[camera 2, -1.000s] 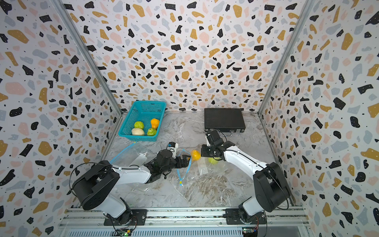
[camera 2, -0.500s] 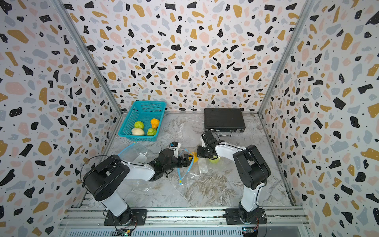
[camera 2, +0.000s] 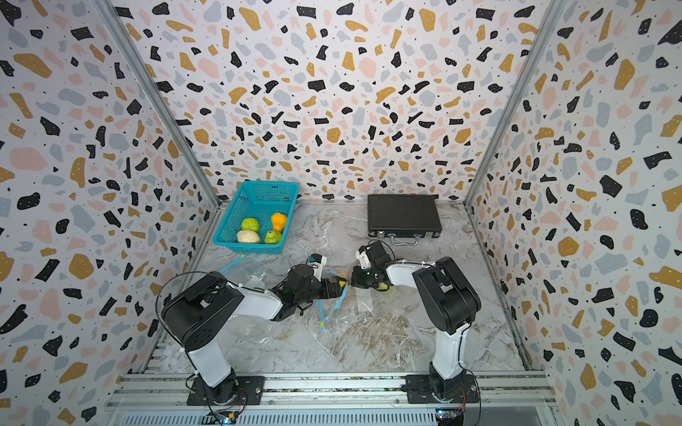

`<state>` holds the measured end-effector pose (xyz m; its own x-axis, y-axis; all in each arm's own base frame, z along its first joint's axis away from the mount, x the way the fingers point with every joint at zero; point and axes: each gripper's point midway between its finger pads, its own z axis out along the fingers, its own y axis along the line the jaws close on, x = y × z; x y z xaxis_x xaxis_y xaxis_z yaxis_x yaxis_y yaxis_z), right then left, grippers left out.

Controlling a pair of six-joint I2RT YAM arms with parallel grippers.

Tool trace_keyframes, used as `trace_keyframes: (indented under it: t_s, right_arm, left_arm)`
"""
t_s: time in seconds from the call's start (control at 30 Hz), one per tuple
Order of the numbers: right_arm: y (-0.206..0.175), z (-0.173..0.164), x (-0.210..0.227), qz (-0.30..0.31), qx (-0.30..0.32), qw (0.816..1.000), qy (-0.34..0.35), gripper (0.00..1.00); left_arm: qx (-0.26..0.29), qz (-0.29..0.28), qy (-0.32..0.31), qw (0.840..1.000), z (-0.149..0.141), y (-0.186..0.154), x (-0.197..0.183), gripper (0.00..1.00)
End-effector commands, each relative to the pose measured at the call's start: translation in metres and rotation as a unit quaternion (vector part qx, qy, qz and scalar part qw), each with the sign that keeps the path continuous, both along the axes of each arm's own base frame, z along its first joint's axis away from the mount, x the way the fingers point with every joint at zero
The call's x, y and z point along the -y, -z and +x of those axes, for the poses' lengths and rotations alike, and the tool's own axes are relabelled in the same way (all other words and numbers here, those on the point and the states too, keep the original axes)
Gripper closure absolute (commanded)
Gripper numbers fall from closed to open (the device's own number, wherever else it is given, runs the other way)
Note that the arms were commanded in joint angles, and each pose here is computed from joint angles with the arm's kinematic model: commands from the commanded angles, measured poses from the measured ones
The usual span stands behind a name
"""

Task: Open the zip-top bag and take out the pear
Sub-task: Pick up the pear from the zipper food storage bag, then place the pear in the basket.

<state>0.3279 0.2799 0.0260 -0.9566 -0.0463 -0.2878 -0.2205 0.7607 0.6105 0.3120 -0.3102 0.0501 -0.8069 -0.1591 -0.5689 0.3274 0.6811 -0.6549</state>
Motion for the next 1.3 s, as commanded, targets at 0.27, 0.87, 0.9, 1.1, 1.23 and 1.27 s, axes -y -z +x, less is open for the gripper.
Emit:
trace_keyframes:
  t_s: [0.27,0.87,0.9,1.1,1.23,1.27]
  right_arm:
    - [0.001,-0.005,0.015,-0.032,-0.015,0.999,0.019,1.0]
    - [-0.105,0.012,0.01,0.09,0.065,0.993,0.045,0.94]
    - [-0.113,0.011,0.012,0.087,0.069,0.993,0.042,0.89]
    - [-0.14,0.007,0.058,0.053,0.079,0.993,0.066,0.59]
    - [-0.129,0.002,0.108,0.007,0.074,0.992,0.105,0.49]
    - [-0.126,0.0,0.121,-0.011,0.076,0.991,0.113,0.47]
  left_arm:
    - [-0.014,-0.015,0.041,0.999,-0.021,-0.014,-0.012,0.38]
    - [-0.013,0.004,-0.08,0.997,-0.007,-0.144,-0.165,0.4]
    - [-0.012,0.0,-0.084,0.996,0.003,-0.15,-0.171,0.4]
    - [-0.012,-0.009,-0.148,0.989,0.098,-0.168,-0.235,0.42]
    - [-0.028,-0.011,-0.198,0.98,0.159,-0.158,-0.28,0.41]
    - [-0.037,-0.008,-0.201,0.979,0.171,-0.151,-0.286,0.41]
